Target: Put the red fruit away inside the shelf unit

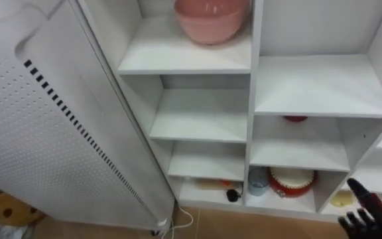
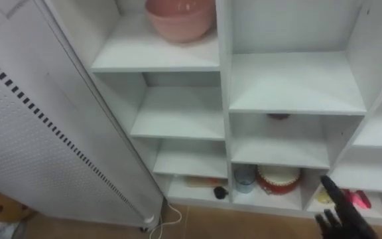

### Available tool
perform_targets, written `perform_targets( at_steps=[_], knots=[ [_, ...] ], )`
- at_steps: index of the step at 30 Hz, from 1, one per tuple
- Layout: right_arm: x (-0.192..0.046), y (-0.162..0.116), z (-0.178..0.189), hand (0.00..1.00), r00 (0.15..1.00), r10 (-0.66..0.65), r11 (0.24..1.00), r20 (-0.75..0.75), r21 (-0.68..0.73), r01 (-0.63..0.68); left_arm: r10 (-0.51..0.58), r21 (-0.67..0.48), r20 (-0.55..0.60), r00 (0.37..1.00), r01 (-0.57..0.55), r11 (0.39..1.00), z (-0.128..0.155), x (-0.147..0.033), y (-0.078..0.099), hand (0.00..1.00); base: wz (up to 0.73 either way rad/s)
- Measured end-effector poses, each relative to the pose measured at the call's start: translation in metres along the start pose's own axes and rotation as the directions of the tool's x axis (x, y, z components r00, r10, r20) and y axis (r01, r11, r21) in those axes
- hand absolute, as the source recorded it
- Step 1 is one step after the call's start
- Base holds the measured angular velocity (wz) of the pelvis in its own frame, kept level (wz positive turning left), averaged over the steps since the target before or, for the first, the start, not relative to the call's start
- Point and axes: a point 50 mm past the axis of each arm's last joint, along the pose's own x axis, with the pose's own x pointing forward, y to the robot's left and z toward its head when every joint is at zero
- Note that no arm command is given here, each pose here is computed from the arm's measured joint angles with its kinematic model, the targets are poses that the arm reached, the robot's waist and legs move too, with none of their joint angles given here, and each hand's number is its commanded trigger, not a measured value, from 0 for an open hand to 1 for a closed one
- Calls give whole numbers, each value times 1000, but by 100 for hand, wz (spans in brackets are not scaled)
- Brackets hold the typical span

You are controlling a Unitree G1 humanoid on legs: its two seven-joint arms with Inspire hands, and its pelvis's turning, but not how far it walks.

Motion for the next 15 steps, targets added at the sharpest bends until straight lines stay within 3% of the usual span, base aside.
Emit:
perform_targets(
  at_steps=[4, 6, 9, 15],
  knots=[
    [-11, -46, -23, 0, 993, -93, 993, -68, -76, 88, 22, -29, -21, 1000, -23, 999, -4, 1, 6, 0, 2],
    [-23, -78, -41, 0, 979, -158, 972, -127, -193, 132, 50, -34, -9, 999, -50, 998, -5, 1, 11, 0, 7],
    [-33, -96, -62, 0, 958, -207, 941, -199, -309, 140, 50, -25, -15, 999, -51, 998, -8, 1, 10, 0, -2],
    [-63, -139, -102, 0, 876, -332, 780, -349, -624, 46, 123, 19, -18, 992, -122, 992, -15, -1, 13, 0, -1]
  ],
)
